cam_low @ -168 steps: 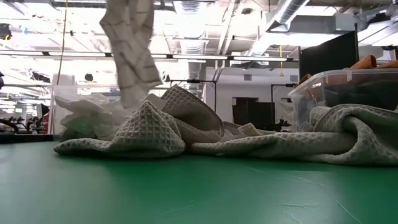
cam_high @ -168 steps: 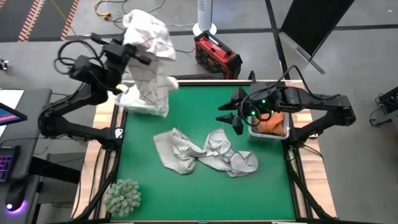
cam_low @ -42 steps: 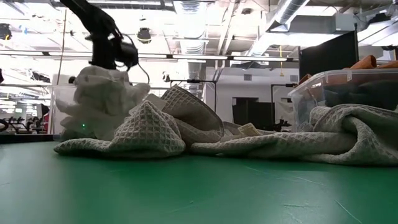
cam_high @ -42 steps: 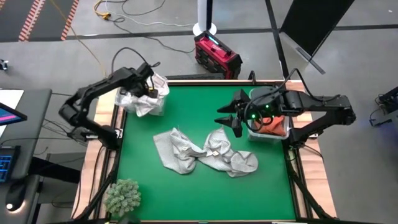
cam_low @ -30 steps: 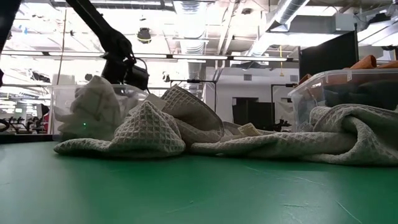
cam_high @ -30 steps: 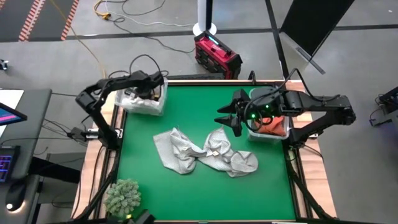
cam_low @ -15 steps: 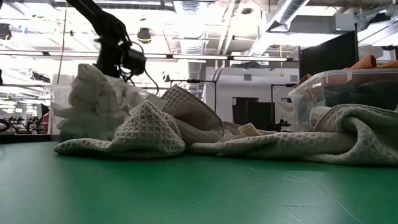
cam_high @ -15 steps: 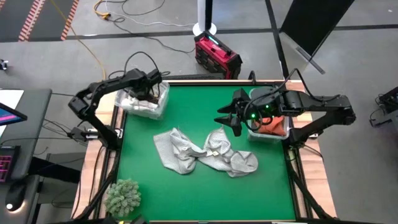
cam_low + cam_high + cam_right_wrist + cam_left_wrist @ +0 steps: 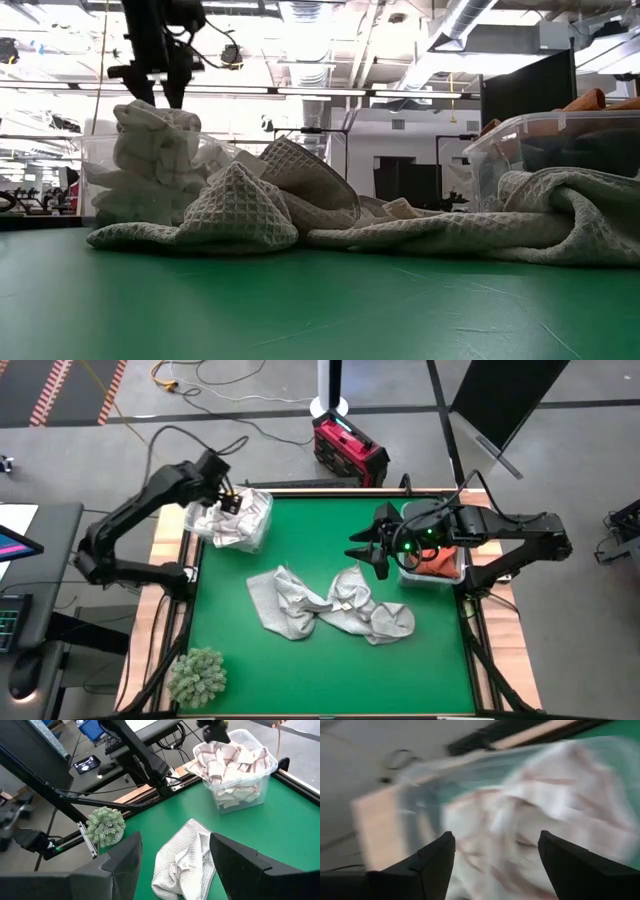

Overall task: Sort towels by color in basket
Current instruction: Put the white patterned towel into the left transparent bin

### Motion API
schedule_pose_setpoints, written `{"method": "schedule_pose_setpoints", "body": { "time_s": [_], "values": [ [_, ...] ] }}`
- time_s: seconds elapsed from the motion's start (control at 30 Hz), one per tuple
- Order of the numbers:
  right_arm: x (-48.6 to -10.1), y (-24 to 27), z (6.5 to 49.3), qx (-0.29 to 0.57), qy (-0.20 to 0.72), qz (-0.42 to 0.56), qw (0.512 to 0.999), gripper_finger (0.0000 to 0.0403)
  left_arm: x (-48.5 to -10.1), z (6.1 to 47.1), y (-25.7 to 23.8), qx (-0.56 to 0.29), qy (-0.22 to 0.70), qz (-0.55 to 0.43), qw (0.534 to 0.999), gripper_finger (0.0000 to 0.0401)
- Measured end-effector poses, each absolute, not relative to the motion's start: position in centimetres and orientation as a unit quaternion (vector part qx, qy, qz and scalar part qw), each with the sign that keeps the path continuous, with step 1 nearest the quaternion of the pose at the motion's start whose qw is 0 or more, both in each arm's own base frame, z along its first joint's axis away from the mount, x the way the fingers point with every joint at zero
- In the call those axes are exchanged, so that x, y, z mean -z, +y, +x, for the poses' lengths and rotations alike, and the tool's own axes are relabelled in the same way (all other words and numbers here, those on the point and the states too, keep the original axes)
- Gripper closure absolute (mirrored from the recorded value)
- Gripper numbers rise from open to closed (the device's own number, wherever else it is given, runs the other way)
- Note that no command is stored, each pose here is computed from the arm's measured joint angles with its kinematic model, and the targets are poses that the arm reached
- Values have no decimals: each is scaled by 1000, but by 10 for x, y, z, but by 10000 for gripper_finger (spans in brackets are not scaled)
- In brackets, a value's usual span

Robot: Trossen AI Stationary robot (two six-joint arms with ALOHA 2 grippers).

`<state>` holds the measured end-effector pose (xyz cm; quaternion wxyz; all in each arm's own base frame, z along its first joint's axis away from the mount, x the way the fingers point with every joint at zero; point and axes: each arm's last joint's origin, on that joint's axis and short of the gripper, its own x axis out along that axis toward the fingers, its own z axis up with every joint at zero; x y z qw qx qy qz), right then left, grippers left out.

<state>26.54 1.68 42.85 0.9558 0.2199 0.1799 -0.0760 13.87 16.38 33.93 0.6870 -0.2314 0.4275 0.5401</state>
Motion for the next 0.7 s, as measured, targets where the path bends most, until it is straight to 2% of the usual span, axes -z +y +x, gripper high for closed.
{"method": "schedule_pose_setpoints", "body": {
  "time_s": [0.13, 0.3, 0.53, 0.7],
  "values": [
    [-428, 17, 265, 76, 181, 217, 956, 143, -348, 131, 148, -477, 398, -301, 724, 126],
    [-428, 17, 265, 76, 181, 215, 957, 143, -340, 130, 140, -434, 424, -367, 705, 126],
    [-428, 18, 265, 73, 182, 213, 957, 143, -290, 147, 154, -428, 457, -381, 680, 126],
    [-428, 23, 265, 66, 184, 217, 956, 143, -248, 159, 174, -463, 450, -358, 675, 126]
  ]
}}
